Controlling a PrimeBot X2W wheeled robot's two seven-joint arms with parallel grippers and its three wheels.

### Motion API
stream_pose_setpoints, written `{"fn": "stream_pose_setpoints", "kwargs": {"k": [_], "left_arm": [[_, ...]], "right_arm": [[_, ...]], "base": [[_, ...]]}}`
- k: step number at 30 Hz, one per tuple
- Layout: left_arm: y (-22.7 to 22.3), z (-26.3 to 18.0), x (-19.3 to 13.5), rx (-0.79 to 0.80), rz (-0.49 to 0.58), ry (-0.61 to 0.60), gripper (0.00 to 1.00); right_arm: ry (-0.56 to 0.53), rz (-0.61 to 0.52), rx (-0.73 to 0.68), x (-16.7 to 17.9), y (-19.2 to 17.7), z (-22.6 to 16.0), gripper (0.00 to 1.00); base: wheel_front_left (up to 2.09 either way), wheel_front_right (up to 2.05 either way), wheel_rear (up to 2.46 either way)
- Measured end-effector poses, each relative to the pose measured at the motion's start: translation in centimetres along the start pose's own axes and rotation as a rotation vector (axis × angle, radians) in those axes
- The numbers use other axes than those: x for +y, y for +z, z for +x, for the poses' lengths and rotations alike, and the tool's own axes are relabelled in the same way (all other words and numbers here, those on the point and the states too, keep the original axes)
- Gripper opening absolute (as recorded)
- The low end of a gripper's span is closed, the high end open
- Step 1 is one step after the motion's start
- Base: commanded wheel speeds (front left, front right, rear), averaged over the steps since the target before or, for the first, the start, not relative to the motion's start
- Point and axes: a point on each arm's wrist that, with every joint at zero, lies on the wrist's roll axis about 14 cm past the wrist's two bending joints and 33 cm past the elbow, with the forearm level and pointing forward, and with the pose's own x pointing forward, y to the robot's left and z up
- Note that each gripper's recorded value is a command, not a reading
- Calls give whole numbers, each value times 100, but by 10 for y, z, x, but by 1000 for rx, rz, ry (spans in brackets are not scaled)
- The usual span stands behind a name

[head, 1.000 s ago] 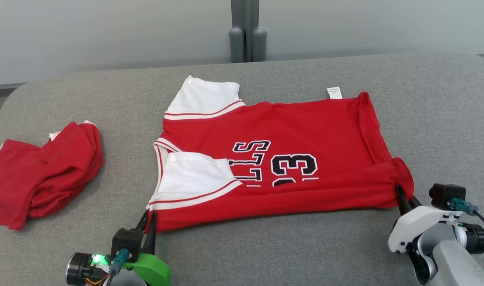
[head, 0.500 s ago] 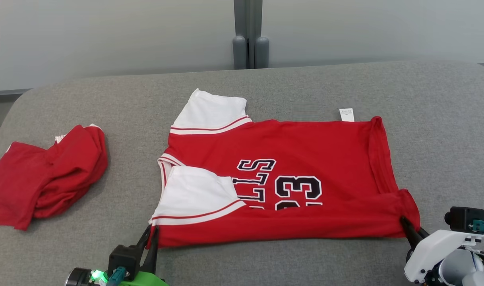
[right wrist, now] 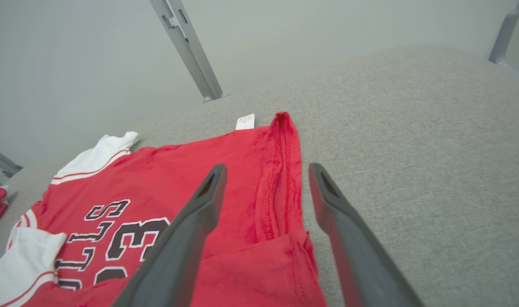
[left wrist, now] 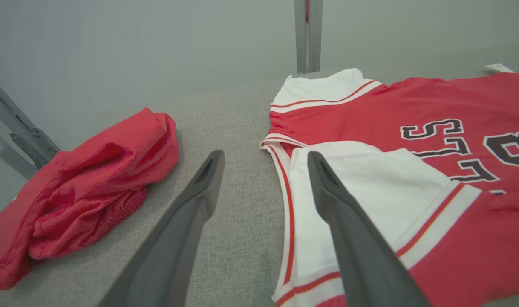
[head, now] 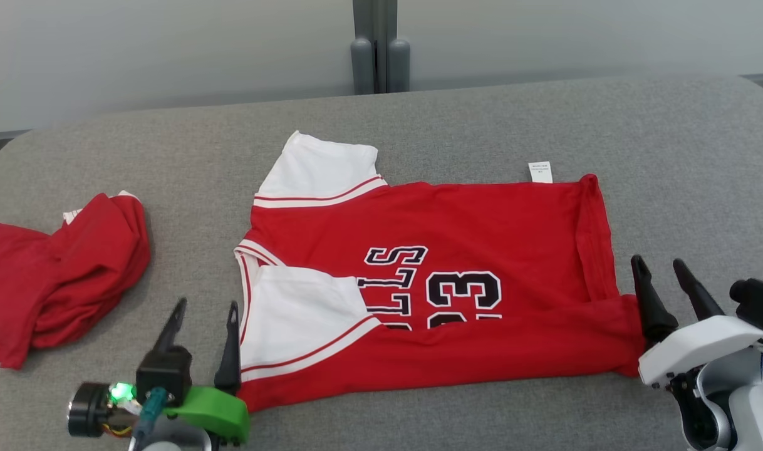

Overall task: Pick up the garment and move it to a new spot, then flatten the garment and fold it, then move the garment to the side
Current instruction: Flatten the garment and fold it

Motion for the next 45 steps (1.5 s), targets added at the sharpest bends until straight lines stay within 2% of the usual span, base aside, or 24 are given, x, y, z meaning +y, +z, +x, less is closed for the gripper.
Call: {"fn": "stream_pose_setpoints", "kwargs": {"k": [5,8,13,17,19,20,22,26,30,33,39,45], "left_arm": [[46,33,-2,-152,-5,-24,100],[66,57,-12,-196,6,-97,100],[81,111,-29,-133,67,-238,100],[94,160,-30,-59,95,-287,100],[97,178,-42,-17,156,-351,100],[96,188,-47,19,142,-380,100],[88,202,-51,104,143,-421,100],[69,233,-35,266,212,-438,100],[31,252,-30,421,261,-456,100],[-1,259,-31,528,248,-474,100],[-39,272,-39,627,224,-507,100],[-51,281,-45,649,203,-522,100]], "right_arm": [[10,-53,-136,3,30,14,100],[31,-85,-163,11,38,27,100],[89,-157,-188,29,51,56,100],[132,-200,-191,40,57,79,100],[147,-216,-200,44,62,91,100],[156,-222,-205,47,65,98,100],[164,-232,-203,47,65,108,100],[158,-245,-216,39,72,126,100],[142,-271,-214,27,74,141,100],[130,-295,-200,19,70,148,100],[108,-332,-169,5,62,156,100],[105,-351,-138,-1,52,159,100]], "base": [[0,0,0],[0,0,0],[0,0,0],[0,0,0],[0,0,0],[0,0,0],[0,0,0],[0,0,0],[0,0,0],[0,0,0],[0,0,0],[0,0,0]]}}
